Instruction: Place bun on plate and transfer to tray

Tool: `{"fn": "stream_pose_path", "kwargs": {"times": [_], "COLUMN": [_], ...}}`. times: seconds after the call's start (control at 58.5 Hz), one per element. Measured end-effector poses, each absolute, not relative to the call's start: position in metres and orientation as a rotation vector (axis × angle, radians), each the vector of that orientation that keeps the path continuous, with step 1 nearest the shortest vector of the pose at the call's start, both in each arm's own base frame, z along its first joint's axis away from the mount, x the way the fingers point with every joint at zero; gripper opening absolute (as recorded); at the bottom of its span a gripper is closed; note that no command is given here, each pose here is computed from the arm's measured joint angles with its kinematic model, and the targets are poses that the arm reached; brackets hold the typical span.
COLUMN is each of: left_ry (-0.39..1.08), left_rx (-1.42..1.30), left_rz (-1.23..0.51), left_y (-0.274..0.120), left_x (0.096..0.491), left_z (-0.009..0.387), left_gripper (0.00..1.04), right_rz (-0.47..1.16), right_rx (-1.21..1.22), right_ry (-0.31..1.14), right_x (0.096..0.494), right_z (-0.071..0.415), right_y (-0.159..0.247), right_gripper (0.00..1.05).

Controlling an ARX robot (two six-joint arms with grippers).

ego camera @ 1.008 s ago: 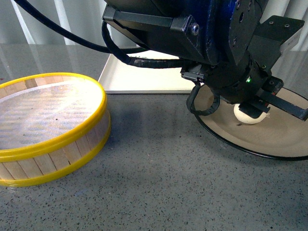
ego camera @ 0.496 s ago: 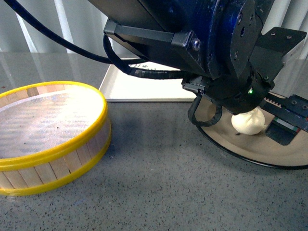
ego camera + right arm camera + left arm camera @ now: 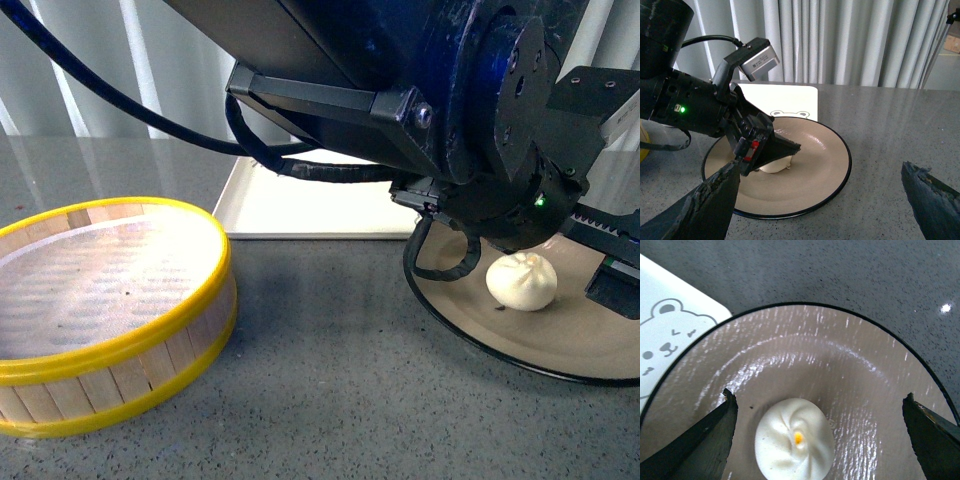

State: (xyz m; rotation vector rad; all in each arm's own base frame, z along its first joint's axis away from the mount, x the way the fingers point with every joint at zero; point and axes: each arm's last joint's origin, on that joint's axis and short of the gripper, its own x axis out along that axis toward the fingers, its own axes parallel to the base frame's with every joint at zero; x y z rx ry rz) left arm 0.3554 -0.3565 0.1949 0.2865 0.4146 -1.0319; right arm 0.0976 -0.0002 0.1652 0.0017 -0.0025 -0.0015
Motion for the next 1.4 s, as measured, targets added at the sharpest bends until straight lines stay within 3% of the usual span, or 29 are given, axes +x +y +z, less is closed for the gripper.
{"fn": "stream_pose_path", "kwargs": {"times": [0.222, 0.427, 0.684, 0.923, 0.991, 1.059, 1.401], "left_ry": [0.379, 0.296, 0.222, 0.194, 0.073, -0.002, 0.011], "left_rx": [0.19, 0.075, 0.038, 0.009, 0.014, 0.011, -0.001], "left_rz": [-0.835, -0.517, -0.327, -0.225, -0.059, 0.002, 0.0], "left_y": [-0.316, -0.193, -0.092, -0.019, -0.004, 0.001, 0.0], "left_x": [0.383, 0.414, 0.388, 0.349, 0.334, 0.313, 0.231], "left_z": [0.221, 0.265, 0.292, 0.292, 0.289, 0.279, 0.217], "left_gripper": [0.98, 0.98, 0.98, 0.98, 0.86, 0.74, 0.07], "right_rz": [-0.002, -0.002, -0.002, -0.002, -0.002, -0.002, -0.002], "right_rx": [0.002, 0.002, 0.002, 0.002, 0.002, 0.002, 0.002], "right_ry": [-0.002, -0.002, -0.002, -0.002, -0.002, -0.002, -0.002], "right_x": [0.098, 0.098, 0.098, 0.098, 0.098, 0.098, 0.098], "right_z": [0.165, 0.165, 0.165, 0.165, 0.165, 0.165, 0.165], "right_y": [0.0, 0.0, 0.0, 0.0, 0.0, 0.0, 0.0], "right_gripper": [0.96, 0.96, 0.96, 0.96, 0.96, 0.96, 0.96]}}
